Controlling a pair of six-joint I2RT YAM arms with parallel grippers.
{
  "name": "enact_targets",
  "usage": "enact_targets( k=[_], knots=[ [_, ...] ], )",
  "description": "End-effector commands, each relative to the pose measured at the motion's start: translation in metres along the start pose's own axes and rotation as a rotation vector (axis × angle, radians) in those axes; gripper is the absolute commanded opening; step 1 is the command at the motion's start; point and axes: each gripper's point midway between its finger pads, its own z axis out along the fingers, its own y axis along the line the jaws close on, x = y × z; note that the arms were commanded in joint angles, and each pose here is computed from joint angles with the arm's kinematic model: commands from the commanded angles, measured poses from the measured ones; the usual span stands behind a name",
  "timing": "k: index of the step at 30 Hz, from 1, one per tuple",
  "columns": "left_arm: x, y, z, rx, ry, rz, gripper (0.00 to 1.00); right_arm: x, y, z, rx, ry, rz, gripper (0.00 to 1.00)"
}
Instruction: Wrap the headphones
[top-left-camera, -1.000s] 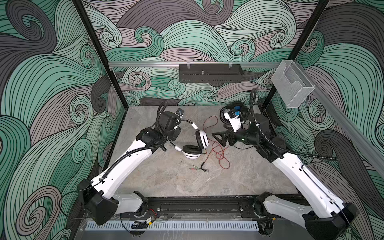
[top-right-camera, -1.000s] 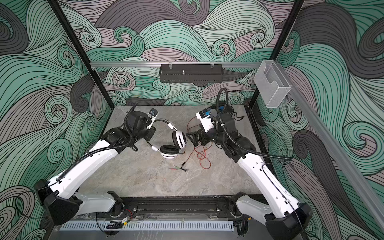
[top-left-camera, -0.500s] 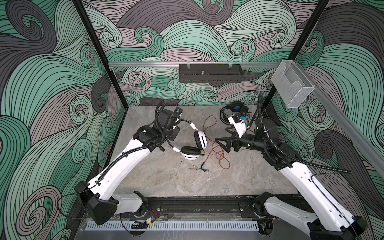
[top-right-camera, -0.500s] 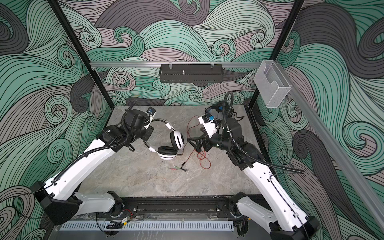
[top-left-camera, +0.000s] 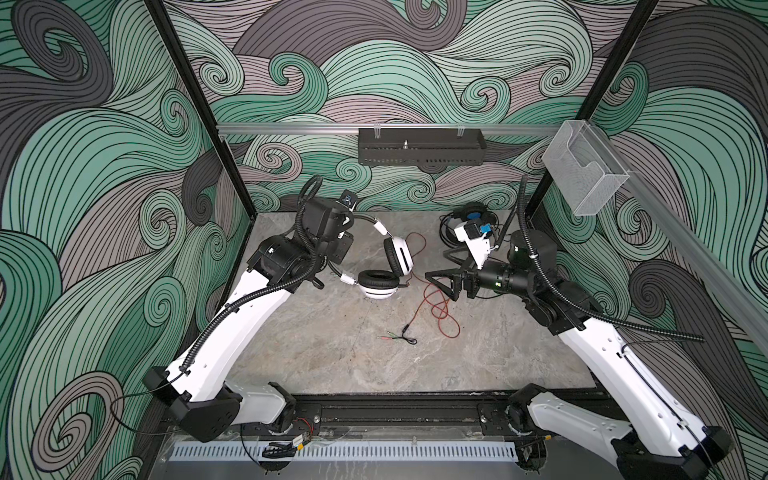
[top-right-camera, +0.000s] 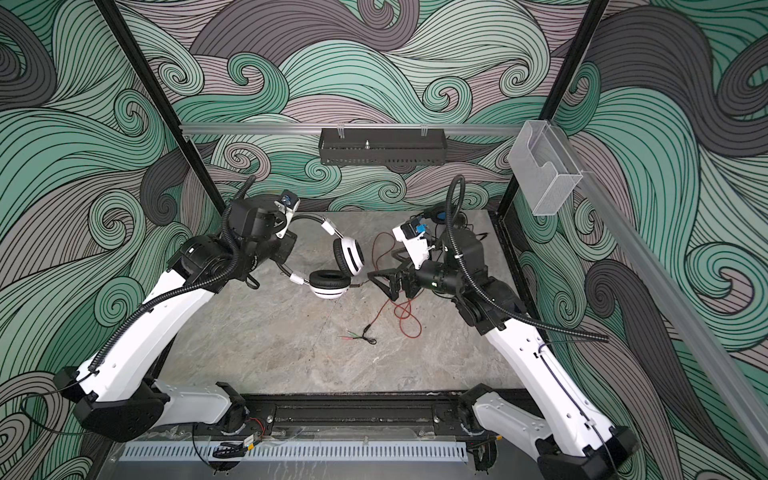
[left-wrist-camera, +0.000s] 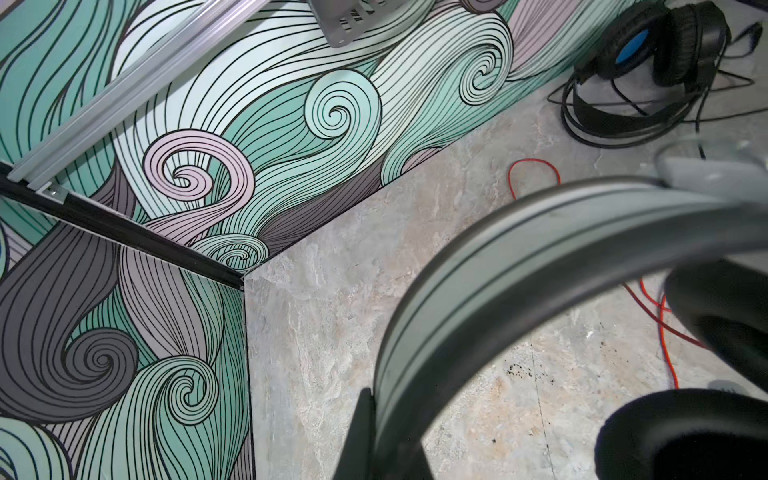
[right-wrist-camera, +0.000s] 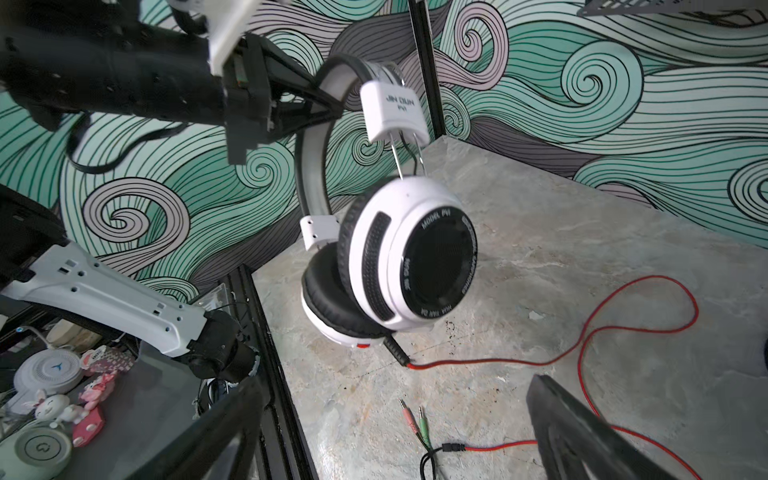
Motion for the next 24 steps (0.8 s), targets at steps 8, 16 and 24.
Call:
enact_targets(
  k=[8, 16, 24],
  knots=[
    [-0.041, -0.004, -0.031, 0.104, -0.184, 0.059, 0.00, 0.003, 0.032, 0.010, -0.112, 0.025, -0.069, 0.99],
    [-0.036, -0.009, -0.031, 0.127, -0.171, 0.101, 0.00, 0.018, 0.037, 0.028, -0.136, 0.090, -0.107, 0.99],
    [-0.030, -0.006, -0.031, 0.109, -0.153, 0.100, 0.00, 0.039, 0.033, 0.044, -0.165, 0.131, -0.086, 0.99]
  ],
)
